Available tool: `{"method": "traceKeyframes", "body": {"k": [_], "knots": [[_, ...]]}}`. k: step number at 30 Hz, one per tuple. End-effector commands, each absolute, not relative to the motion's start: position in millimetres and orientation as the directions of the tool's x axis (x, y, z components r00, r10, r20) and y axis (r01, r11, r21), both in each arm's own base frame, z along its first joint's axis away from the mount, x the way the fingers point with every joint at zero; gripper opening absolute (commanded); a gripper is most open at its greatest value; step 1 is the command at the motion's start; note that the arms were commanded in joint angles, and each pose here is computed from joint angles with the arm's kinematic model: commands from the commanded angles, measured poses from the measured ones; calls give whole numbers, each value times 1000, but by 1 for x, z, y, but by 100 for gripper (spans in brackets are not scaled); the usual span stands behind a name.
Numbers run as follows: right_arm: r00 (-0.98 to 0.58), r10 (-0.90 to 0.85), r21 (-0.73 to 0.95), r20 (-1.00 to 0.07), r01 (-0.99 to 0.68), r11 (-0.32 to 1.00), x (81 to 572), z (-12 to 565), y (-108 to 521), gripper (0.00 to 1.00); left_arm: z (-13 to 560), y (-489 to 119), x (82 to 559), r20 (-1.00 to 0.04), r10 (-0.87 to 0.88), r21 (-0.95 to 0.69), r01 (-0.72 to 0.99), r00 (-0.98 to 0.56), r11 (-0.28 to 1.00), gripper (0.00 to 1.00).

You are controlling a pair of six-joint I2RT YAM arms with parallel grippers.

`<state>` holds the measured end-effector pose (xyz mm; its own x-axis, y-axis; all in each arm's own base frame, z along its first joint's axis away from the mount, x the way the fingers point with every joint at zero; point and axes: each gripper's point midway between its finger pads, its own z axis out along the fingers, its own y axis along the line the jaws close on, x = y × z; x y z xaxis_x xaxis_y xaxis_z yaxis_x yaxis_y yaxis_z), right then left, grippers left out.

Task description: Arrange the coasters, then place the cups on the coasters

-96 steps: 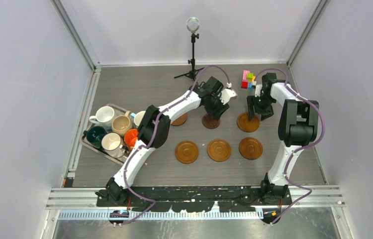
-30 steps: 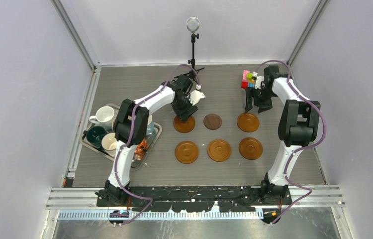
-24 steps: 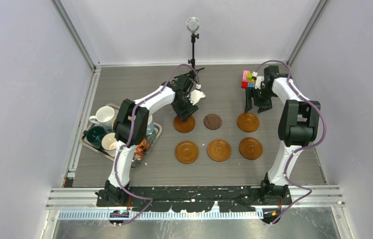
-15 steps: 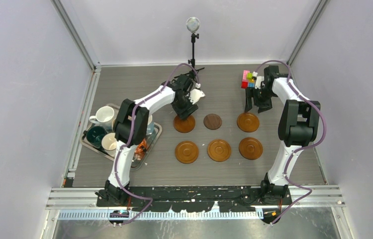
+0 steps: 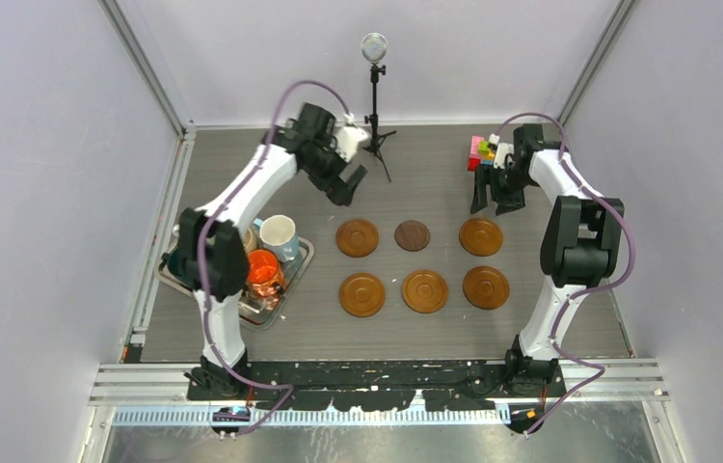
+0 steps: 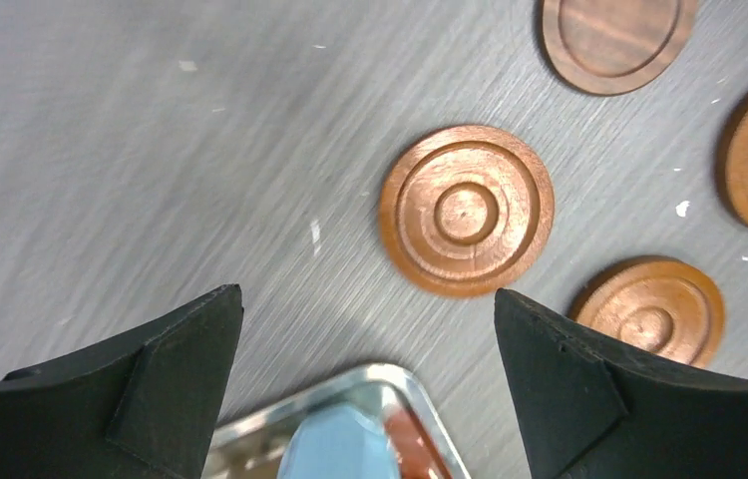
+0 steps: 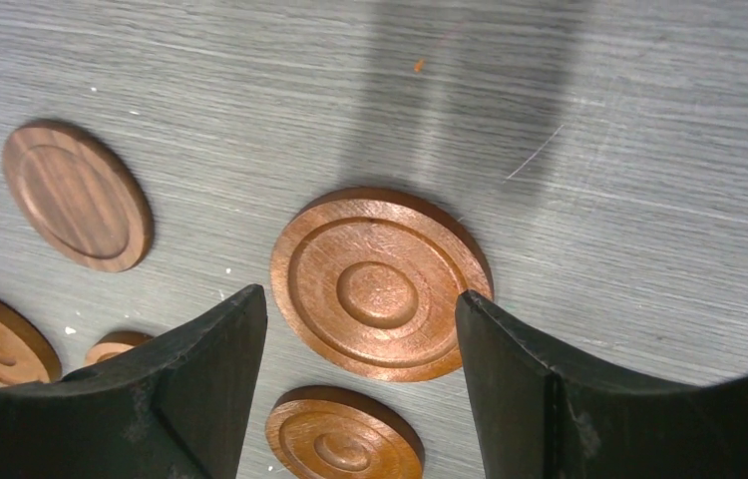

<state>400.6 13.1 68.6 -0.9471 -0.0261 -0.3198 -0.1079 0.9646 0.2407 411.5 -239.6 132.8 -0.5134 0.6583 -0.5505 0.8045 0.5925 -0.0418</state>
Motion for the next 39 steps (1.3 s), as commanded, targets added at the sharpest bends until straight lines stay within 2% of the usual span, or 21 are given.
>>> {"method": "traceKeyframes", "body": {"k": [1, 5, 8, 15, 18, 21, 31, 39], "knots": [[-874, -51, 251, -483, -194, 948, 421, 122, 27, 74, 212, -197, 392, -644, 569, -51, 771, -511, 634, 100], [-864, -84, 252, -497, -236, 939, 422, 127, 37, 75, 217, -140, 358, -547, 692, -49, 843, -471, 535, 100], [-863, -93, 264, -497, -253, 931, 423, 129, 43, 75, 225, -96, 350, -547, 699, -49, 851, -460, 522, 100], [-864, -99, 275, -493, -263, 925, 425, 129, 50, 75, 219, -15, 354, -524, 818, 160, 916, -237, 368, 97], [-866, -99, 273, -490, -261, 926, 425, 130, 52, 75, 206, -12, 350, -502, 855, 142, 963, -130, 230, 92], [-869, -99, 267, -484, -254, 930, 424, 131, 51, 75, 192, -16, 357, -513, 854, 121, 978, -83, 168, 90], [-880, -85, 244, -467, -221, 944, 414, 130, 45, 74, 156, -34, 374, -522, 852, 158, 986, 45, 44, 78], [-883, -85, 232, -462, -212, 949, 415, 129, 43, 75, 130, -45, 366, -518, 853, 118, 993, 69, -9, 67]]}}
